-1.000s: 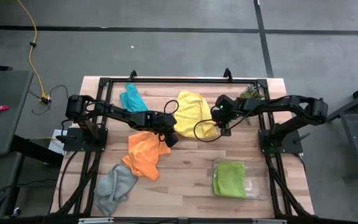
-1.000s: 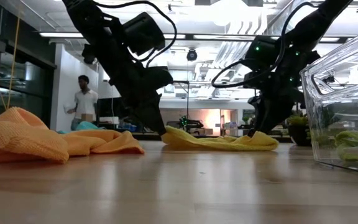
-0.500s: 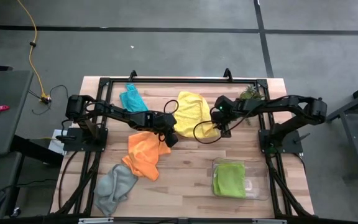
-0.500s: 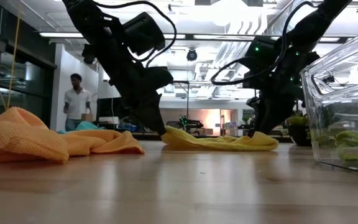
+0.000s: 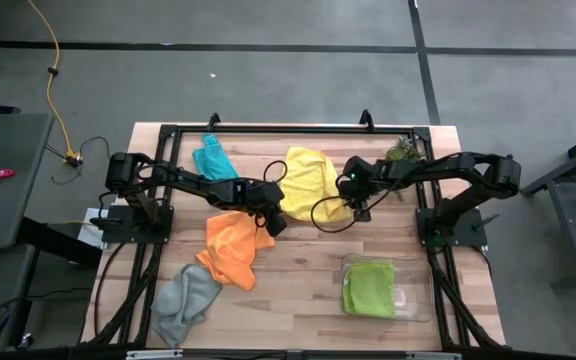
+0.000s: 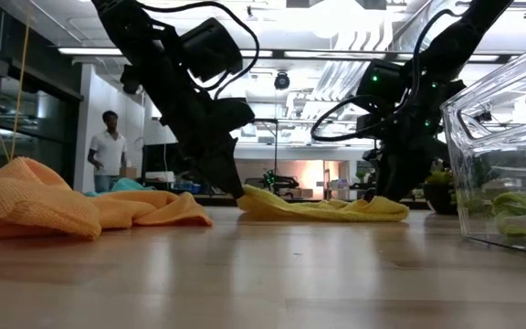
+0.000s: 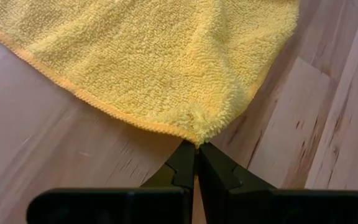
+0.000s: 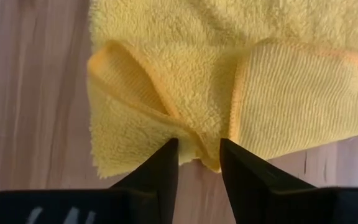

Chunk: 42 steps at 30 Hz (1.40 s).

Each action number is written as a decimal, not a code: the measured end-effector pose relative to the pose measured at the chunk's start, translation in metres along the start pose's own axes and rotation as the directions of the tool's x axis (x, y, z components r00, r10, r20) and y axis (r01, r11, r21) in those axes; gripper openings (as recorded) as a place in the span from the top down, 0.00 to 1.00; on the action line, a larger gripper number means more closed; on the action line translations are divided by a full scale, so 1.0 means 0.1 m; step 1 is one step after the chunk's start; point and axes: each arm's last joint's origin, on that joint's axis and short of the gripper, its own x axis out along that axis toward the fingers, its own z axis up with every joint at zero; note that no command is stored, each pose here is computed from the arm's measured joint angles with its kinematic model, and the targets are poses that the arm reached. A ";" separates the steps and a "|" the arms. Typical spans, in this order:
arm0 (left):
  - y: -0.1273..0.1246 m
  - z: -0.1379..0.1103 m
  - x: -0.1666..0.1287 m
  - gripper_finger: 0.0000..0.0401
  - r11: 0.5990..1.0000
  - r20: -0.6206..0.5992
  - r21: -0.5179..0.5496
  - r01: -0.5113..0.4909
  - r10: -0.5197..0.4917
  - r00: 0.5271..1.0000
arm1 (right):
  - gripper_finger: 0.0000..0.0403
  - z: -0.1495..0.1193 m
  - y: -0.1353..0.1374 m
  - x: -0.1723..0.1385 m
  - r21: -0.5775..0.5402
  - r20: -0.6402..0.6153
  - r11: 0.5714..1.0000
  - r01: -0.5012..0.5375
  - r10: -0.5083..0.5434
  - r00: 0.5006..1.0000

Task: Fold microfiber towels
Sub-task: Fold the yellow microfiber cloth

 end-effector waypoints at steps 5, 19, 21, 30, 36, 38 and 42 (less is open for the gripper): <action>0.00 0.00 0.00 1.00 1.000 0.004 -0.004 0.002 -0.002 1.000 | 0.84 0.01 0.00 0.00 0.007 0.010 1.000 0.005 -0.005 1.000; 0.19 0.30 -0.38 1.00 0.999 0.140 -0.012 0.033 -0.031 0.990 | 1.00 0.09 0.09 -0.67 0.222 0.128 0.975 0.017 -0.046 0.991; 0.25 0.39 -0.53 1.00 0.999 0.192 -0.002 0.033 -0.032 0.981 | 1.00 0.13 0.10 -0.86 0.256 0.190 0.966 0.031 -0.081 0.978; 0.52 0.65 -1.36 1.00 0.999 0.458 -0.020 0.037 -0.023 0.889 | 1.00 0.28 0.13 -1.75 0.441 0.361 0.875 0.201 -0.377 0.853; 0.69 0.68 -1.84 1.00 0.999 0.592 -0.032 0.007 0.013 0.806 | 1.00 0.36 0.13 -2.18 0.542 0.343 0.788 0.292 -0.525 0.779; 0.72 0.68 -1.94 1.00 0.999 0.622 -0.045 0.002 0.027 0.783 | 1.00 0.37 0.13 -2.27 0.564 0.335 0.767 0.306 -0.551 0.764; 0.76 0.67 -2.05 1.00 0.999 0.652 -0.044 -0.026 0.049 0.757 | 1.00 0.40 0.13 -2.37 0.581 0.347 0.757 0.299 -0.563 0.750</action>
